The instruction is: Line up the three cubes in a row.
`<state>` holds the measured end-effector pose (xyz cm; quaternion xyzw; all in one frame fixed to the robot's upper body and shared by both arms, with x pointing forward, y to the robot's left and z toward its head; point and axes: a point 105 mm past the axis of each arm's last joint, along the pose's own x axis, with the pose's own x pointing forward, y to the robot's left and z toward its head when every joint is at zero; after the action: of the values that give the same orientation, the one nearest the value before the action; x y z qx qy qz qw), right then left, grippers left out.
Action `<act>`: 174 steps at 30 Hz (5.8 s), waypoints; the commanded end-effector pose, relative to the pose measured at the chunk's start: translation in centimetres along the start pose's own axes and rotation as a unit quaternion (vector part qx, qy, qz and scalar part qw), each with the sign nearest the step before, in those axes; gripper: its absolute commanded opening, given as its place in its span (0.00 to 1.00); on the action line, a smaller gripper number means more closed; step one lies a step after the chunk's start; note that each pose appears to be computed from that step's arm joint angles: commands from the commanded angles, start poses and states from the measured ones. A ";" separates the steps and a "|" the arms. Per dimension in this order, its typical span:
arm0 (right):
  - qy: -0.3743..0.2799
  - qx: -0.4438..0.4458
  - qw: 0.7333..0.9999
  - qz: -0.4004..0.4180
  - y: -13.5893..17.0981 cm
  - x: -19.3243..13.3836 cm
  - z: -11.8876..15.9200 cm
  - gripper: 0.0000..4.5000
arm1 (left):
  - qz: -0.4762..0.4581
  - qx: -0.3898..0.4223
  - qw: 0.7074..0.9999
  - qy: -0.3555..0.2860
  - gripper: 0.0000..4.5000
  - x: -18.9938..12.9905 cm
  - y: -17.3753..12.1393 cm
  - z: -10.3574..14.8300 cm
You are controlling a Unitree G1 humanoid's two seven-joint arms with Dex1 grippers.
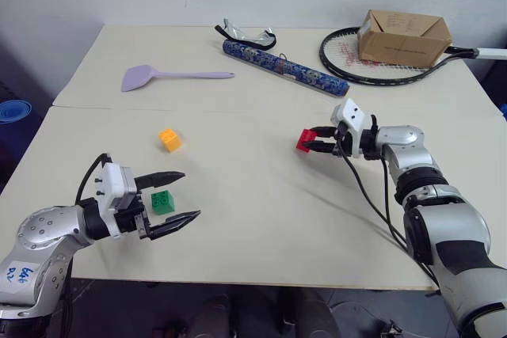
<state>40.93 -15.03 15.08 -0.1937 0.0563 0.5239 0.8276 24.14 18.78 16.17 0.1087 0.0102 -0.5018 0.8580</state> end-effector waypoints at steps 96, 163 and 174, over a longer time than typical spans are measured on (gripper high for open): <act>-0.153 -0.028 0.987 -0.037 14.0 -12.3 -0.2 1.00 | -0.315 0.166 0.929 0.106 0.32 11.1 3.5 -0.8; -0.273 -0.031 0.953 -0.126 12.9 -7.6 5.3 1.00 | 0.148 -0.006 0.989 0.022 0.99 2.5 16.9 -1.8; -0.257 -0.030 0.953 -0.160 13.5 -8.5 5.3 1.00 | 0.158 -0.008 0.985 0.069 0.64 3.4 17.2 -3.6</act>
<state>25.05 -14.85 17.60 -0.0663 -0.1834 0.4242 0.8843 40.58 24.87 13.78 0.1307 0.0802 -0.3520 0.9233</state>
